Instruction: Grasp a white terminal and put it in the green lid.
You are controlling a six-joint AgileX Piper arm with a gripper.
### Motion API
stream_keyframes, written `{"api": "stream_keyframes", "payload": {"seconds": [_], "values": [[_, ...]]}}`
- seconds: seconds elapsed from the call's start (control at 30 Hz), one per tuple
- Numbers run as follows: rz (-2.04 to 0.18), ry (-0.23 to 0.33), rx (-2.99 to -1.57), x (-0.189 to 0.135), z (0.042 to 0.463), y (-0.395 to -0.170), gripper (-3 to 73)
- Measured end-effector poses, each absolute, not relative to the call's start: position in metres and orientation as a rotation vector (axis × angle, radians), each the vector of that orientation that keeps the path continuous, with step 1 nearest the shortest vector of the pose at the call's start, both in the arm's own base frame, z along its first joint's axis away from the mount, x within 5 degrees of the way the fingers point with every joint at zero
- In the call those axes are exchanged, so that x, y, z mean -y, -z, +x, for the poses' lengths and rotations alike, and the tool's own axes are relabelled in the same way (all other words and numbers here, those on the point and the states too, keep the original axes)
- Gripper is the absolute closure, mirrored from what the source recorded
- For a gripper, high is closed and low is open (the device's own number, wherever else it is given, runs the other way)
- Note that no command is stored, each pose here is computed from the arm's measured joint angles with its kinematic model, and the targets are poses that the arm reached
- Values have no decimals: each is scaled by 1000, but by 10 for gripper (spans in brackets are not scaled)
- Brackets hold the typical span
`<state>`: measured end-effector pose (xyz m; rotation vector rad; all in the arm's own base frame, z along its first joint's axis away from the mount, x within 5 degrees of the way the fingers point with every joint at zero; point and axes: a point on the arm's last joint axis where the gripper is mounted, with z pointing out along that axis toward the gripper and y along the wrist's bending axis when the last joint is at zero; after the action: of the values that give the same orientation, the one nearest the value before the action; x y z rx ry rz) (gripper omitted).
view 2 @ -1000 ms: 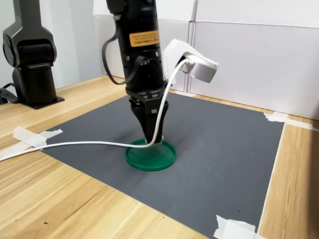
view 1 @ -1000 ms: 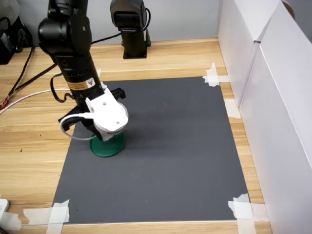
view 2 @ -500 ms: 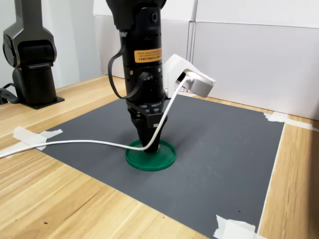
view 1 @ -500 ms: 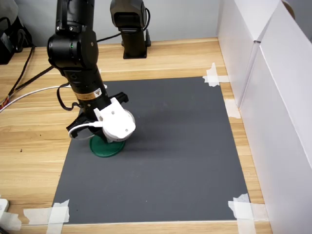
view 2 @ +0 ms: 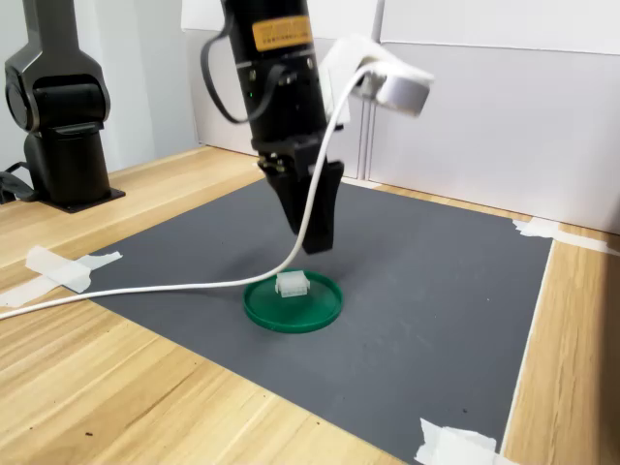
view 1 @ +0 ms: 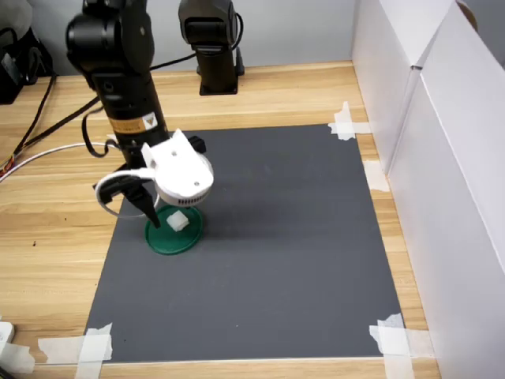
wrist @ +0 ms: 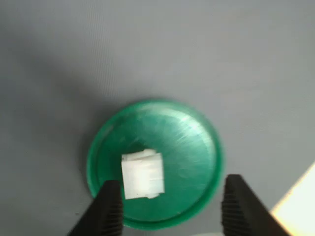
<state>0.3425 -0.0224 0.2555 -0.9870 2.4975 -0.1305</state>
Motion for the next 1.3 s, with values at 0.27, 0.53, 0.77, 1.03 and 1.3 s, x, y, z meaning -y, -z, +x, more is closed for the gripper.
{"api": "stream_keyframes", "payload": {"seconds": [0.27, 0.53, 0.77, 1.03, 1.3], "values": [[-858, 157, -2267, 12, 300, -337, 561], [-784, 102, -2171, 2, 259, -377, 707], [-295, -12, -2001, 0, 212, -390, 708], [123, -110, -1746, 4, 137, -343, 710], [128, -120, -1821, -1, 94, -266, 710]]}}
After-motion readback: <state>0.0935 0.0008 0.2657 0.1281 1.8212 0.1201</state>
